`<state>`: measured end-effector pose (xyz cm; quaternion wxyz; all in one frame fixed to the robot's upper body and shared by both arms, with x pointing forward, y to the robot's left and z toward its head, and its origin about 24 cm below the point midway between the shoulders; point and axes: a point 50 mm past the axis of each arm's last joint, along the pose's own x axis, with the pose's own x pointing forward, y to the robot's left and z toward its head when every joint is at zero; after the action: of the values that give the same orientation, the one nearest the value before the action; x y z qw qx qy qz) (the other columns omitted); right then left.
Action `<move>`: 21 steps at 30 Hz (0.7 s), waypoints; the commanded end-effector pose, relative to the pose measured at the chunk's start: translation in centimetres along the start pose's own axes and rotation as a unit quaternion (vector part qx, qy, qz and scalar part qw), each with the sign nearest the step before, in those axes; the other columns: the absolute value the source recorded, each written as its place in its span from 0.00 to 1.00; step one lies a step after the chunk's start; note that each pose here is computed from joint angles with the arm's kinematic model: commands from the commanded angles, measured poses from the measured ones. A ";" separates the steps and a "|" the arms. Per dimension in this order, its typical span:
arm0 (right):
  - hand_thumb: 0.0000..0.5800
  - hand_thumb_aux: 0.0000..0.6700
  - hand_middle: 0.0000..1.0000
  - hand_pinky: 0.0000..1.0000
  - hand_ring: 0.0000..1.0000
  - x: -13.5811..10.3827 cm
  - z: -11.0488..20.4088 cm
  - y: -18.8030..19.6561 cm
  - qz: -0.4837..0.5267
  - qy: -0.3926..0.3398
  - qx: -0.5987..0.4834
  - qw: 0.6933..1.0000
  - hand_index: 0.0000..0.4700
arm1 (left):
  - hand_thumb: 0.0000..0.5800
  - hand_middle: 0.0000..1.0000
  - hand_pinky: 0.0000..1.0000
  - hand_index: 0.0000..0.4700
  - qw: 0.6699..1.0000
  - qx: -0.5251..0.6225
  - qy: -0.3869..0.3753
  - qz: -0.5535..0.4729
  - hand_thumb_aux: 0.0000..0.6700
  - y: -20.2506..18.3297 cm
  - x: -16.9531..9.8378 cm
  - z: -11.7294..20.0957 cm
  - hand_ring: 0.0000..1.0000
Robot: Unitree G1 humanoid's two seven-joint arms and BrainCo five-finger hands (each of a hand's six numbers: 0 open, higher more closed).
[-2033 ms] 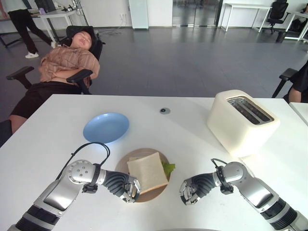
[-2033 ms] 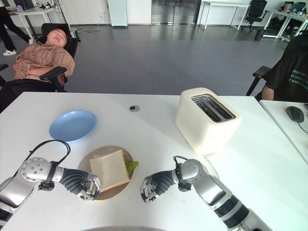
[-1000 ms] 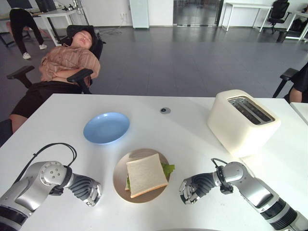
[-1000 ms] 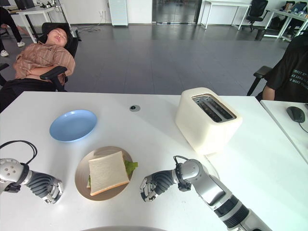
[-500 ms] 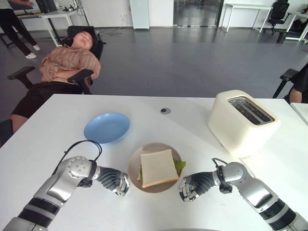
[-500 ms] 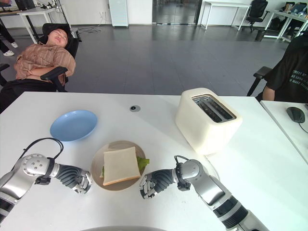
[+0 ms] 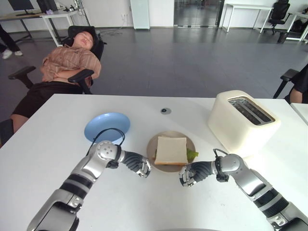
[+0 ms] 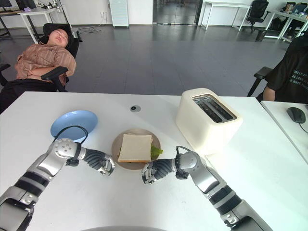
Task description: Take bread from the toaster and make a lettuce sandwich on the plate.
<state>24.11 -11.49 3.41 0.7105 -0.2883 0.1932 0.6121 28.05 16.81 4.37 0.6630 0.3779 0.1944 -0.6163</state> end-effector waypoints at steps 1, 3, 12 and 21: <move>1.00 1.00 1.00 1.00 1.00 0.3 -3.5 0.0 -0.013 0.077 0.048 0.996 1.00 | 1.00 1.00 1.00 1.00 1.000 -0.016 0.003 -0.009 1.00 0.6 2.1 -0.1 1.00; 1.00 1.00 1.00 1.00 1.00 0.4 -3.6 -0.9 -0.025 0.078 0.053 0.995 1.00 | 1.00 1.00 1.00 1.00 1.000 -0.015 -0.001 0.000 1.00 1.6 2.5 0.2 1.00; 1.00 1.00 1.00 1.00 1.00 1.6 -4.6 -5.0 -0.105 0.093 0.074 0.987 1.00 | 1.00 1.00 1.00 1.00 0.997 -0.005 -0.003 0.078 1.00 5.7 4.0 1.4 1.00; 1.00 1.00 1.00 1.00 1.00 0.2 -3.1 -6.0 -0.130 0.036 0.057 0.989 1.00 | 1.00 1.00 1.00 1.00 0.995 -0.022 -0.065 0.079 1.00 5.7 3.4 1.7 1.00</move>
<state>32.10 -12.43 3.57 0.8056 -0.3041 0.1681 0.4798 34.34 12.50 4.52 0.7336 0.3503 0.1356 -0.5663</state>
